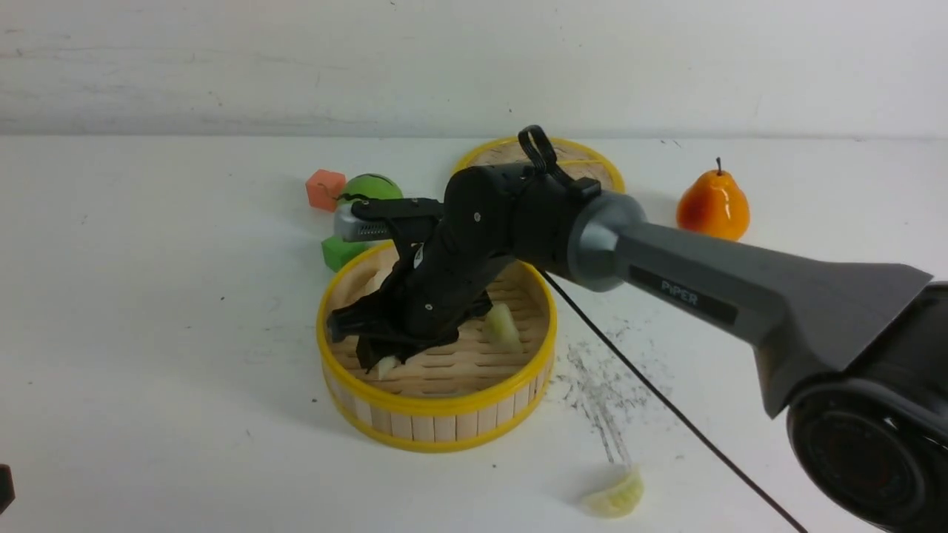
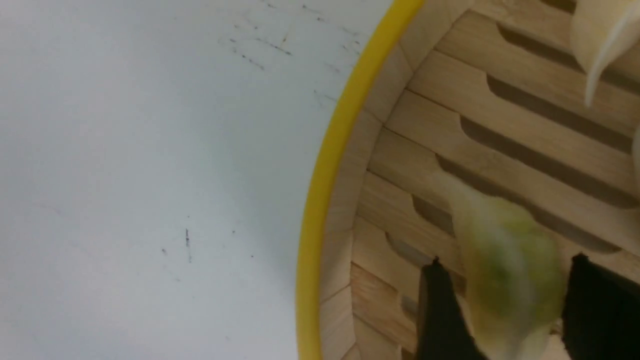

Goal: Put the dumplings into the steamer on the white table.
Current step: 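Place the dumpling in the bamboo steamer basket with the right gripper, then reach for and grasp a dumpling lying on the table beside the steamer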

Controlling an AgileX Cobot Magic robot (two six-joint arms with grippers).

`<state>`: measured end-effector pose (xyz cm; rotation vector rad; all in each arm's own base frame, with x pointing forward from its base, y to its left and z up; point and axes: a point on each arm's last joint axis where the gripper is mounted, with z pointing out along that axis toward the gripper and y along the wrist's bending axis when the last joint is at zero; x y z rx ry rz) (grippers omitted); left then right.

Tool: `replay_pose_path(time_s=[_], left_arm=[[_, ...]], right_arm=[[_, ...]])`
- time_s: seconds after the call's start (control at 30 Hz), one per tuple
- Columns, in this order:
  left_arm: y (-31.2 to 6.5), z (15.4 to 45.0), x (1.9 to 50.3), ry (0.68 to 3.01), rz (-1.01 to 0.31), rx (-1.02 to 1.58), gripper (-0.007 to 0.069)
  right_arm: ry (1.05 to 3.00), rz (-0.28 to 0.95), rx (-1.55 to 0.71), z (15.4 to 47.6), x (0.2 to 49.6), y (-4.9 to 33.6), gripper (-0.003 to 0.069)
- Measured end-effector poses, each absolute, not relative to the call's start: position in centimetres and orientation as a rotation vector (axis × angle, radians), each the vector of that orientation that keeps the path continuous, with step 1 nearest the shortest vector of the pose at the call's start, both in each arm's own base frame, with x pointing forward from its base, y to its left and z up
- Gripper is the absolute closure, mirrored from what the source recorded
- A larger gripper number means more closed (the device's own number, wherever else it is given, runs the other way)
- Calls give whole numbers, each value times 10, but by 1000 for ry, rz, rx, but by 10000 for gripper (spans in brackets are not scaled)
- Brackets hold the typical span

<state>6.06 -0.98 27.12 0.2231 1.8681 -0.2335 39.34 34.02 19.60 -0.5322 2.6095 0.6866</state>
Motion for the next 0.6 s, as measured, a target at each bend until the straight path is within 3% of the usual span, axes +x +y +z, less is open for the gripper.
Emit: replay_pose_path(time_s=[0.17,0.23,0.33,0.43,0.53,0.6], left_arm=[[-10,271,61,1868,-234,223,576],[-10,271,61,1868,-234,223,575],[-10,271,61,1869,-233,223,572],[-9,271,61,1875,-229,221,568],[-9,271,61,1875,-229,221,564],[-9,271,61,1875,-229,221,562]], right_arm=[[2546,675,-547,227,390,335,221],[2494,647,-556,261,383,326,212],[2440,574,-592,300,373,312,211],[2393,381,-605,352,356,274,211],[2444,255,-526,358,354,234,211],[2537,200,-447,340,350,204,211]])
